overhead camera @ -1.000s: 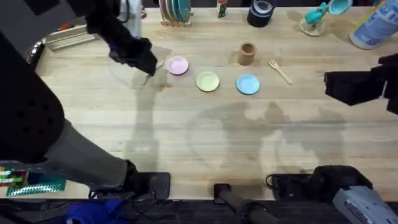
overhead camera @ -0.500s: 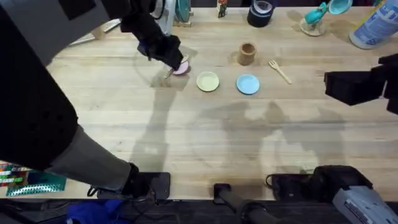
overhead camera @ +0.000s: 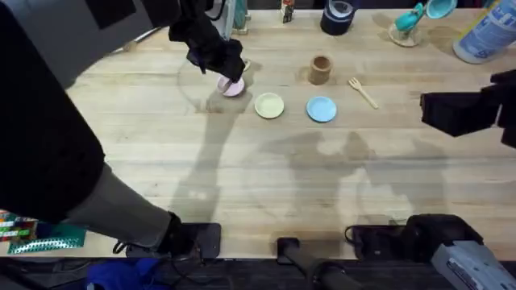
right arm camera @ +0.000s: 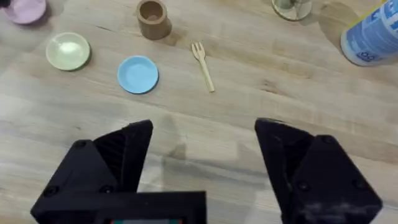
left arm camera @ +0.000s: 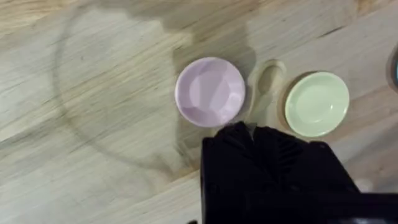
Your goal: Pick up a utensil and set it on the pink plate, then put the other utensil in the container.
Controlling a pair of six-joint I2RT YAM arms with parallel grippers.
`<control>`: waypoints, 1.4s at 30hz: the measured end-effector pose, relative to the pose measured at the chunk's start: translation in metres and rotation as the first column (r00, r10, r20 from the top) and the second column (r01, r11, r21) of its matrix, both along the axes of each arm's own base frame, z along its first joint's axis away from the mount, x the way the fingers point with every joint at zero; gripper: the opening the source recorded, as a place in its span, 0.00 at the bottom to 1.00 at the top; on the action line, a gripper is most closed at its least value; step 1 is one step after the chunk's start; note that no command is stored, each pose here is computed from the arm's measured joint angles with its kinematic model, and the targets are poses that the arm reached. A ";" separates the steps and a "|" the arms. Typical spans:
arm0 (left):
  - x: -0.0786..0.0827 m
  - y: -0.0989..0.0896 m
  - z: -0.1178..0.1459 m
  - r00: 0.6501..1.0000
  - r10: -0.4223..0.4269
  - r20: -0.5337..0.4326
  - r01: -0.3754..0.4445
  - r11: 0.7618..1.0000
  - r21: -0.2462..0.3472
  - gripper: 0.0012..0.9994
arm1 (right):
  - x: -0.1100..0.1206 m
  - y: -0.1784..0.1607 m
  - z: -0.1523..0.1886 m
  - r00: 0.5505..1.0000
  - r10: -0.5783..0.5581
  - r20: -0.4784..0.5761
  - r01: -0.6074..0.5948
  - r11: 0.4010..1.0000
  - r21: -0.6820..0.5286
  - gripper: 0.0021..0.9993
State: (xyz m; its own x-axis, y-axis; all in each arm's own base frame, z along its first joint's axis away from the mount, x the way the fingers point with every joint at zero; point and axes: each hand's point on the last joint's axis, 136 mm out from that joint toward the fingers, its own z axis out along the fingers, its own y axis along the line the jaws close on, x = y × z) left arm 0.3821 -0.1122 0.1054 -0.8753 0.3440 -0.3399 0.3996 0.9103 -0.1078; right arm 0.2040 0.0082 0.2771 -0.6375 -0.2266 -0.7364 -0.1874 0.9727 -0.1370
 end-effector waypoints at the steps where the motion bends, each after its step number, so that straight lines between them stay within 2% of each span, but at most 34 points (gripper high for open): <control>1: 0.000 0.001 0.000 1.000 0.005 0.000 -0.005 1.000 0.002 0.04 | 0.000 0.000 0.000 1.000 0.000 0.000 0.000 1.000 0.000 1.00; 5: 0.003 0.001 -0.005 1.000 0.021 -0.006 -0.021 1.000 0.004 0.04 | 0.000 0.000 0.000 1.000 0.000 0.000 0.000 1.000 0.000 1.00; 16: 0.016 0.002 -0.040 0.997 0.044 -0.066 -0.041 0.998 0.039 0.04 | 0.000 0.000 0.000 1.000 0.000 0.000 0.000 1.000 0.000 1.00; 21: 0.024 0.005 -0.044 0.996 0.066 -0.063 -0.062 0.996 0.060 0.04 | 0.000 0.000 0.000 1.000 0.000 0.000 0.000 1.000 0.000 1.00; 30: 0.025 0.009 -0.045 0.995 0.081 -0.061 -0.076 0.994 0.081 0.04 | 0.000 0.000 0.000 1.000 0.000 0.000 0.000 1.000 0.000 1.00; 35: 0.022 0.010 -0.046 0.994 0.082 -0.071 -0.076 0.994 0.085 0.12 | 0.000 0.000 0.000 1.000 0.000 0.000 0.000 1.000 0.000 1.00; 42: 0.020 0.011 -0.046 0.993 0.085 -0.078 -0.078 0.993 0.088 0.15 | 0.000 0.000 0.000 1.000 0.000 0.000 0.000 1.000 0.000 1.00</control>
